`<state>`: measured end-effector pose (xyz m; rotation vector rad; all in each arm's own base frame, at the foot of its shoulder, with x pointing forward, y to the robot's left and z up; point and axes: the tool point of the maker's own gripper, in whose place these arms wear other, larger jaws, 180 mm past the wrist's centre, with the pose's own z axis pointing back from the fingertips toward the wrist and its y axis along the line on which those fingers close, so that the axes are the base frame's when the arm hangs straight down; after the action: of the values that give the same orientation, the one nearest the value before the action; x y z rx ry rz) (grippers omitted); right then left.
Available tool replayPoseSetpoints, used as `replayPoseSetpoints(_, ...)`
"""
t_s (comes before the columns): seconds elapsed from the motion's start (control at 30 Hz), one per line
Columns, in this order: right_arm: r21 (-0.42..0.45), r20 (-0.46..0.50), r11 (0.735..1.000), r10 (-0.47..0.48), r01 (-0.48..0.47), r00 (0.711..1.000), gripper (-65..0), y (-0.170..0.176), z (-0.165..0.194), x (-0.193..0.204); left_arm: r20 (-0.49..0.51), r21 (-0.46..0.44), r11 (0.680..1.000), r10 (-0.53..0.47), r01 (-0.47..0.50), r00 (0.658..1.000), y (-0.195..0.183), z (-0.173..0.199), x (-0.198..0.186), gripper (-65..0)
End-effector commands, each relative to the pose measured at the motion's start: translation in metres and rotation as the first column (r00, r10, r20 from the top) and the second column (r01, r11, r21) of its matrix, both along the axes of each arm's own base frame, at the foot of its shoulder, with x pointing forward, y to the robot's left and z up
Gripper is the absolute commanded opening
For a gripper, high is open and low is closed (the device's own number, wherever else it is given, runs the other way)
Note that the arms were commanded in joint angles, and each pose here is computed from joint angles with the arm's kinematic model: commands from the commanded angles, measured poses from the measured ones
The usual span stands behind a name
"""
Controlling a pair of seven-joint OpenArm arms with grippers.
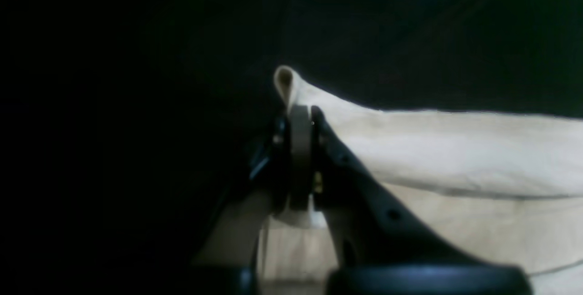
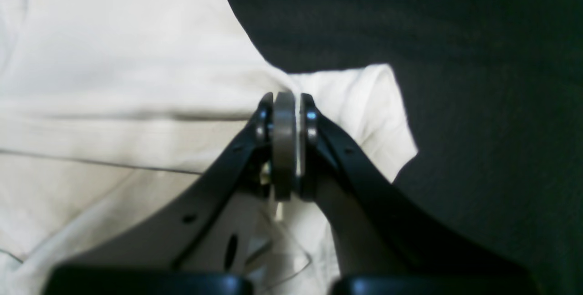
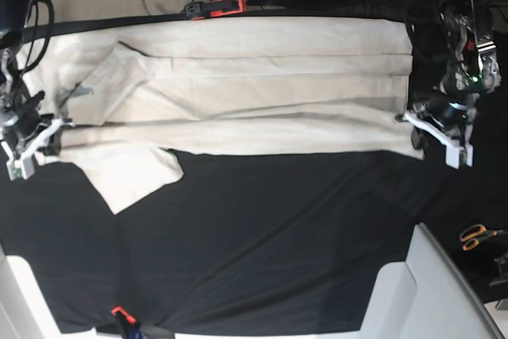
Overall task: Fold the T-shirt properly
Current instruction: 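Lift the side edges with both grippers and fold them toward the collar, then pull the right gripper's held edge outward to straighten the folded strip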
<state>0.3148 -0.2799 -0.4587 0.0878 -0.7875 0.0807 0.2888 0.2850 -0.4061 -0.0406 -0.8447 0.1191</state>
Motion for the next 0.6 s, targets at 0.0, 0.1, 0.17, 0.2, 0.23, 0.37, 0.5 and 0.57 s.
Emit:
replayPoseSetpoints(0.0, -0.005, 0.053, 1.0, -0.004, 0.005, 0.999, -65.0, -0.005, 0.015, 0.013, 0.039, 0.002, 1.0, -0.013, 0.013, 0.999, -0.002, 0.009, 0.009, -65.0)
replayPoseSetpoints(0.1, -0.011, -0.01, 1.0, -0.009, 0.009, 1.0, -65.0, -0.005, 0.007, 0.006, 0.001, -0.018, 0.999, -0.034, 0.034, 0.999, -0.014, -0.007, 0.007, -65.0)
replayPoseSetpoints(0.17, -0.025, -0.036, 0.999, -0.041, 0.04, 0.999, -65.0, -0.01, 0.004, 0.003, 0.01, -0.023, 0.998, -0.051, 0.051, 0.999, -0.022, -0.01, 0.008, -65.0)
replayPoseSetpoints(0.2, -0.029, -0.037, 0.998, -0.054, 0.053, 0.998, -64.8, -0.012, 0.003, 0.003, 0.026, -0.023, 0.998, -0.06, 0.061, 0.998, -0.026, -0.009, 0.01, -65.0)
replayPoseSetpoints(0.23, -0.03, -0.038, 0.998, -0.058, 0.057, 0.998, -64.7, -0.012, 0.003, 0.003, 0.034, -0.029, 0.998, -0.06, 0.061, 0.998, -0.029, -0.009, 0.01, -65.0)
replayPoseSetpoints(0.37, -0.076, -0.07, 0.997, -0.019, 0.014, 0.997, -52.5, -0.008, 0.02, 0.002, 0.034, -0.034, 0.998, -0.06, 0.061, 0.998, -0.031, -0.011, 0.009, -65.0)
replayPoseSetpoints(0.5, -0.116, 0.06, 0.993, 0.029, -0.022, 0.998, -33.0, 0.008, 0.075, 0.02, 0.037, -0.033, 0.998, -0.055, 0.056, 0.998, -0.03, -0.01, 0.009, -65.0)
replayPoseSetpoints(0.57, -0.133, 0.111, 0.99, 0.063, -0.048, 0.992, -27.5, 0.018, 0.096, 0.035, 0.038, -0.033, 0.998, -0.055, 0.056, 0.998, -0.03, -0.01, 0.01, -65.0)
